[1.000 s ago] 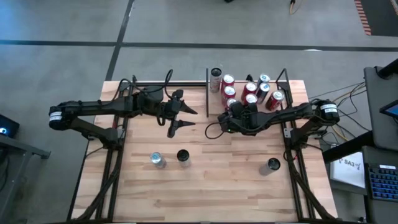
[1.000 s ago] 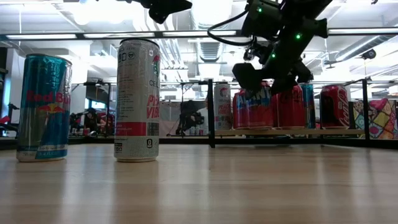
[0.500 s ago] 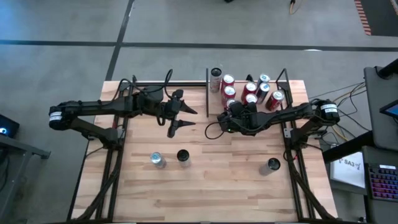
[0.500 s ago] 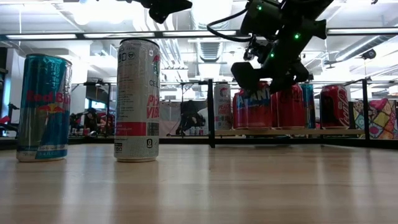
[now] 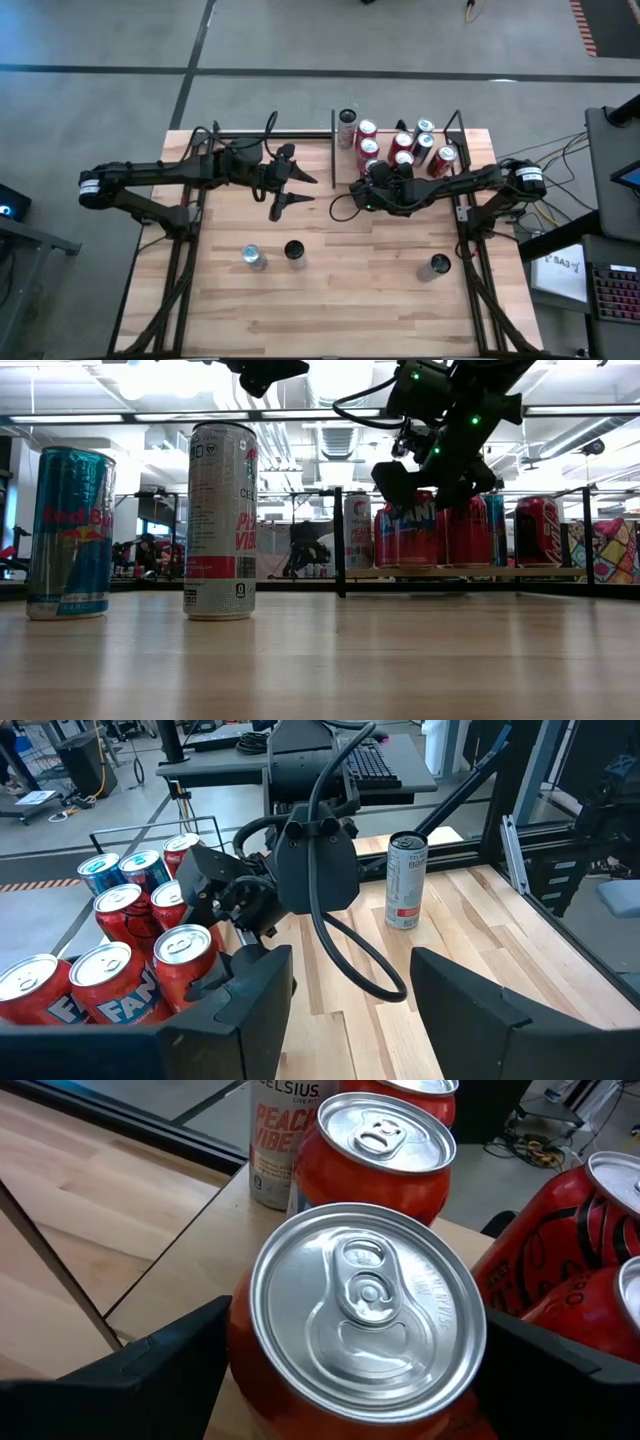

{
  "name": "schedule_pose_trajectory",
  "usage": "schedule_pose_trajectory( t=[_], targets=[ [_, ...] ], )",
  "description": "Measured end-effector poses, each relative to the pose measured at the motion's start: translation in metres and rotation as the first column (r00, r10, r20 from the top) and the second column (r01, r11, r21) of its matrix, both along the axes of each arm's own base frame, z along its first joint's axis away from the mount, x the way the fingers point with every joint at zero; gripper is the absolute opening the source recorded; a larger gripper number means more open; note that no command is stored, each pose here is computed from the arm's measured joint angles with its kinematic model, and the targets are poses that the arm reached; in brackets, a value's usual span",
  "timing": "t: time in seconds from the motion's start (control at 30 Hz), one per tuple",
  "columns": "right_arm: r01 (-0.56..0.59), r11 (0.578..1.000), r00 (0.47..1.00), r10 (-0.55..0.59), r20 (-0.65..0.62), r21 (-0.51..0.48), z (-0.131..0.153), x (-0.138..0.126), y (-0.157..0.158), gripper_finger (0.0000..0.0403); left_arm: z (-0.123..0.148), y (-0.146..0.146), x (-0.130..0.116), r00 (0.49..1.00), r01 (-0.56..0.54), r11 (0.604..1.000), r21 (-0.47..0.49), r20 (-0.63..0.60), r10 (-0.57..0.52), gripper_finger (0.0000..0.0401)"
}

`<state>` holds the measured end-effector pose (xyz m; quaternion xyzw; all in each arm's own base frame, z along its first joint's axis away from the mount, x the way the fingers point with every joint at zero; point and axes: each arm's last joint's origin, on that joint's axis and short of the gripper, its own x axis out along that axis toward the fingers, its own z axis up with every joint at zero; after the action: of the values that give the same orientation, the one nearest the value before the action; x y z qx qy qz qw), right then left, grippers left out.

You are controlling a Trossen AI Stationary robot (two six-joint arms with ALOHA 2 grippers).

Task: Place canned beverage on shelf
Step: Put the orange soda can on the shelf aligned with the other orange soda cans

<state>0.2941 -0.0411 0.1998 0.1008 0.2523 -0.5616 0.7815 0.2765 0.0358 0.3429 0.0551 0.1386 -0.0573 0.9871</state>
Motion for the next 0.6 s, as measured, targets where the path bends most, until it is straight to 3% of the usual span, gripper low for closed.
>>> schedule_pose_trajectory(
  t=[0.6],
  targets=[
    [0.017,1.0,1.0,-0.017,-0.004,-0.004,0.0005,-0.0003,-0.0083,0.0348,0.0001,0.0,0.0,1.0,0.0,1.0,0.0,0.001,0.0,0.019]
  ],
)
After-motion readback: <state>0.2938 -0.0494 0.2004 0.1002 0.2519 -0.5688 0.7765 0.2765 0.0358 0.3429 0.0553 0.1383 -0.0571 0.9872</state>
